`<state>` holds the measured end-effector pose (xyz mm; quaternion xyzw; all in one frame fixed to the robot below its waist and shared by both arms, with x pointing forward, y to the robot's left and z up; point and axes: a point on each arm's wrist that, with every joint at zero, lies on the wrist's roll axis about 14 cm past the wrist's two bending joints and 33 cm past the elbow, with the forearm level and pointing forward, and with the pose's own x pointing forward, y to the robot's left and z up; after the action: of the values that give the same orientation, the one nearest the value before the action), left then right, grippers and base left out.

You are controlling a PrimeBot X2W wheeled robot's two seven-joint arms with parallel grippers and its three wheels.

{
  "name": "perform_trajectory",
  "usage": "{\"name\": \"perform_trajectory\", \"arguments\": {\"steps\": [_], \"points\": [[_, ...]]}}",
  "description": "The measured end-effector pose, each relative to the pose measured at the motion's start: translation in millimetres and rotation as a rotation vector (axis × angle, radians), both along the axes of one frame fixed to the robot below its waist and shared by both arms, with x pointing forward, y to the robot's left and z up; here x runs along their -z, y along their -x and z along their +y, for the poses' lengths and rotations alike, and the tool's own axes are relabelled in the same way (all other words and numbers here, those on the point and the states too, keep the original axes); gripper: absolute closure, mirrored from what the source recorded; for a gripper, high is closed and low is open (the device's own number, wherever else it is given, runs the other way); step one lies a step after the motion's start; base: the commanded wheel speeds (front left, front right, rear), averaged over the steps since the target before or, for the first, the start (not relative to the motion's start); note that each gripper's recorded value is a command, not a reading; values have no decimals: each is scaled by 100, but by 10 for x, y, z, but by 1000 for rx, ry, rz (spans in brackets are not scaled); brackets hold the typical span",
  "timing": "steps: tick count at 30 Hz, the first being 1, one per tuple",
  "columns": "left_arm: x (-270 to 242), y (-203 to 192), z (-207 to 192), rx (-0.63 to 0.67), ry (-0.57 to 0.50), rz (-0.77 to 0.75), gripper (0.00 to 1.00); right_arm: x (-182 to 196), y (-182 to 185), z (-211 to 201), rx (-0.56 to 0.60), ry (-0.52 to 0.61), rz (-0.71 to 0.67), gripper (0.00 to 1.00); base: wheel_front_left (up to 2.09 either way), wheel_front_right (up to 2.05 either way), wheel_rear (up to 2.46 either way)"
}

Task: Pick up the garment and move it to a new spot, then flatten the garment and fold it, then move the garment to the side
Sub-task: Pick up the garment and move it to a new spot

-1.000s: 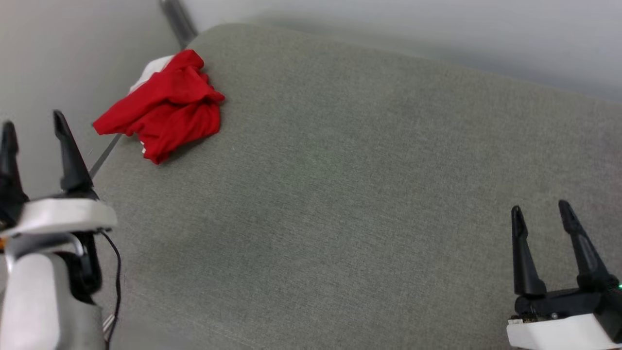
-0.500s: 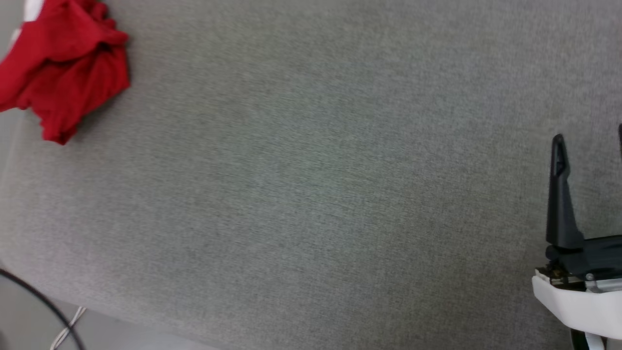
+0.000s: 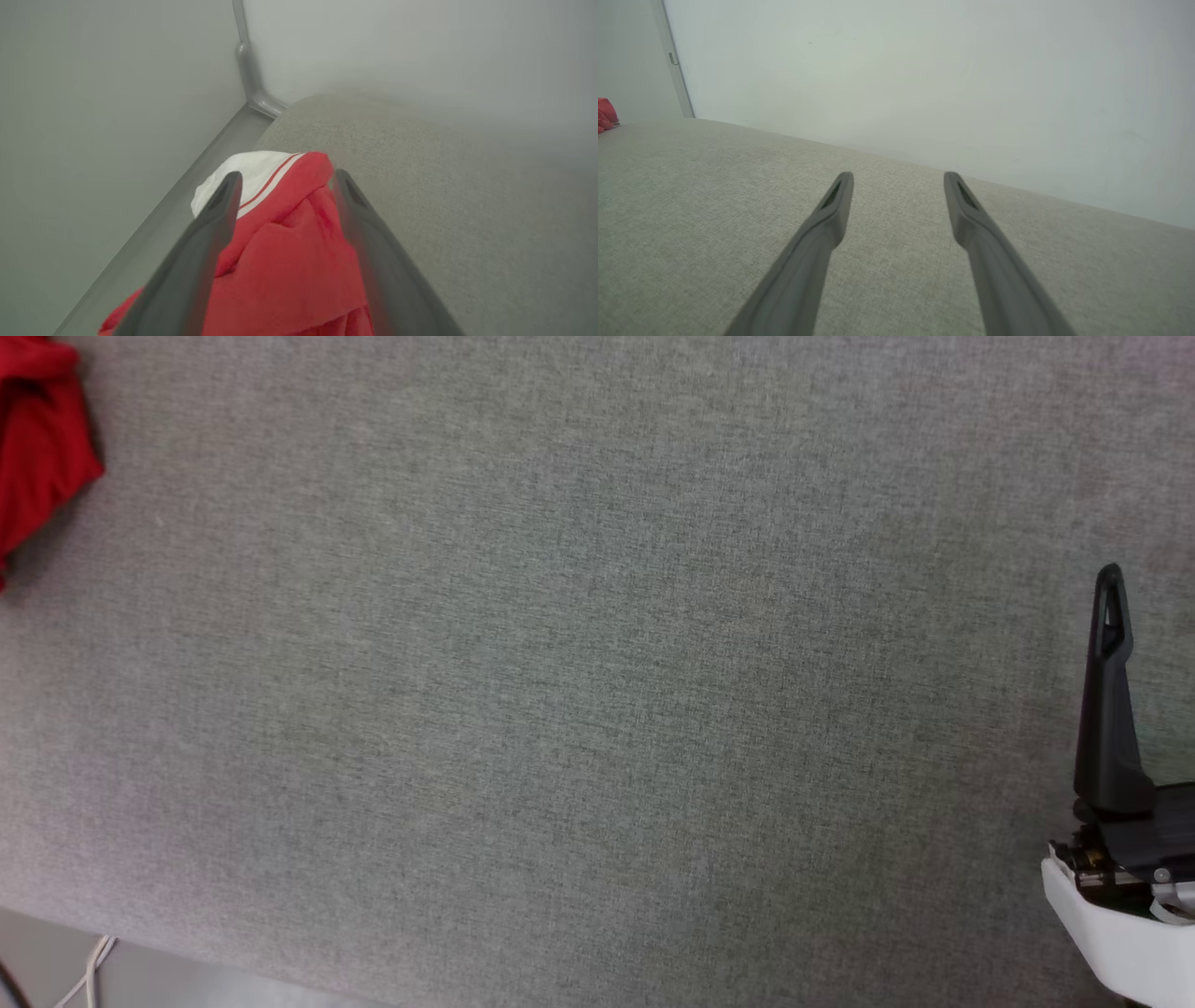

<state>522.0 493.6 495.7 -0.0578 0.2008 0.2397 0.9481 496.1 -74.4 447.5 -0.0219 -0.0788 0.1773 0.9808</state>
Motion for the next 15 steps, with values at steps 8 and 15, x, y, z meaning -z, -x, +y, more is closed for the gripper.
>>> {"name": "perform_trajectory", "arguments": {"steps": [8, 15], "points": [[786, 345, -125, -23, 274, 339, 0, -9, -33, -8, -2, 16, -32, 0, 0, 0, 0], [1187, 513, -337, 1, 382, 486, 0, 32, -38, -4, -4, 19, -30, 0, 0, 0, 0]]}}
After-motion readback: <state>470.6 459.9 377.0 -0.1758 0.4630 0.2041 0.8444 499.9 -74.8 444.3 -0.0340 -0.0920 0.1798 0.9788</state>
